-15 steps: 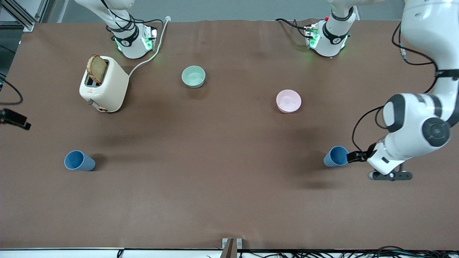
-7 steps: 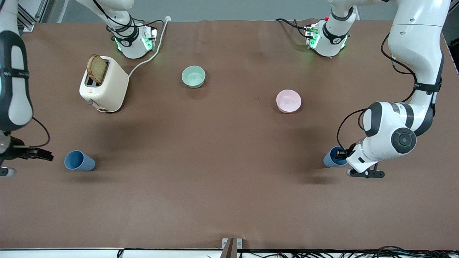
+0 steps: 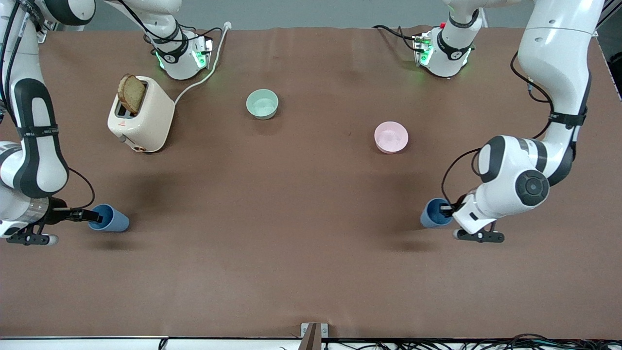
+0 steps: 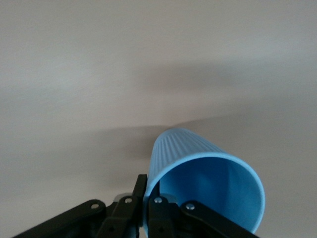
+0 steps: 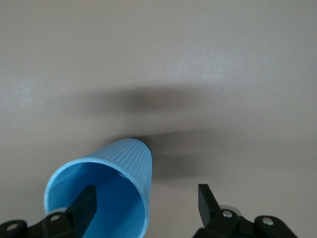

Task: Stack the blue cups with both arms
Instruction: 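Grasp the blue cup with the left gripper while the right gripper grasps the other, then carry the blue cup to the table middle with the left gripper and release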

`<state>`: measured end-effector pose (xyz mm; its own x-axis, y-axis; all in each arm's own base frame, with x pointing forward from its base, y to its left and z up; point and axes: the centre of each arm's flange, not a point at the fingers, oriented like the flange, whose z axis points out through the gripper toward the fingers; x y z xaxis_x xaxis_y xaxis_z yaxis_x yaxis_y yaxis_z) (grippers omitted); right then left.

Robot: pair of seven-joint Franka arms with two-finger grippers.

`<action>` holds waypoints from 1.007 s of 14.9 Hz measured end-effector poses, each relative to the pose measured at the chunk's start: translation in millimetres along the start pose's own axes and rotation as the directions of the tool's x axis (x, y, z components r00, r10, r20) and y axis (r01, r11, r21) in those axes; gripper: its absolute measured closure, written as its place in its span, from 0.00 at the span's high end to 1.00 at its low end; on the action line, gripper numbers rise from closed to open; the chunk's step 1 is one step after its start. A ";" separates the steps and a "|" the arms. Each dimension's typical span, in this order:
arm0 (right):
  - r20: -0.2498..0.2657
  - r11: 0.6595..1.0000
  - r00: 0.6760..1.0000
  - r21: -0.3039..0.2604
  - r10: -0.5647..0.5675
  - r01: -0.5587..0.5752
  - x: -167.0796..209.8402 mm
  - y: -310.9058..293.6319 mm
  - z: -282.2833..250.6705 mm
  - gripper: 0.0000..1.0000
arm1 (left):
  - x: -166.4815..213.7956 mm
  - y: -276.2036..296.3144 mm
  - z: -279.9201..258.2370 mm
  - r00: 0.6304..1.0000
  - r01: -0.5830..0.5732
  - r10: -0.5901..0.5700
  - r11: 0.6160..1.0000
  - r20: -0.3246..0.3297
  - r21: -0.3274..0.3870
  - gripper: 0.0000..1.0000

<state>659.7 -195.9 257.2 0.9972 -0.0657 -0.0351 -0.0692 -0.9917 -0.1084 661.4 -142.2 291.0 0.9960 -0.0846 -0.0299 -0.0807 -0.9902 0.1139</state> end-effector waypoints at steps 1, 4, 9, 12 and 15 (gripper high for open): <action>0.002 1.000 1.000 0.003 -0.006 0.006 -1.7 1.4 3.8 0.81 | 2.0 28.8 -11.8 1.000 0.006 -0.007 1.000 -0.017 -0.026 0.04; 0.011 1.000 1.000 0.010 -0.008 0.008 -4.7 0.5 9.3 0.44 | -7.1 128.5 -39.4 0.997 0.054 -0.058 0.994 -0.043 -0.093 0.04; -0.011 1.000 1.000 0.010 -0.015 0.015 -1.2 -3.4 -0.1 0.04 | -67.7 301.0 -4.7 0.986 0.165 -0.164 0.979 0.019 -0.117 0.04; -0.064 0.999 0.997 0.007 -0.033 0.033 3.1 -15.1 -52.8 0.04 | -88.2 357.4 35.1 0.975 0.223 -0.223 0.967 0.018 -0.121 0.04; -0.084 0.999 0.996 0.024 -0.020 0.022 -6.1 -47.8 -126.9 0.04 | -103.6 378.1 72.6 0.975 0.223 -0.224 0.973 0.001 -0.065 0.04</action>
<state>660.4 -162.1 388.7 0.9972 -0.0551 0.0511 -0.0479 -0.9900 -0.1325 524.9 -515.9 265.0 0.9887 0.1390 -0.0556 0.1465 -0.9747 0.1691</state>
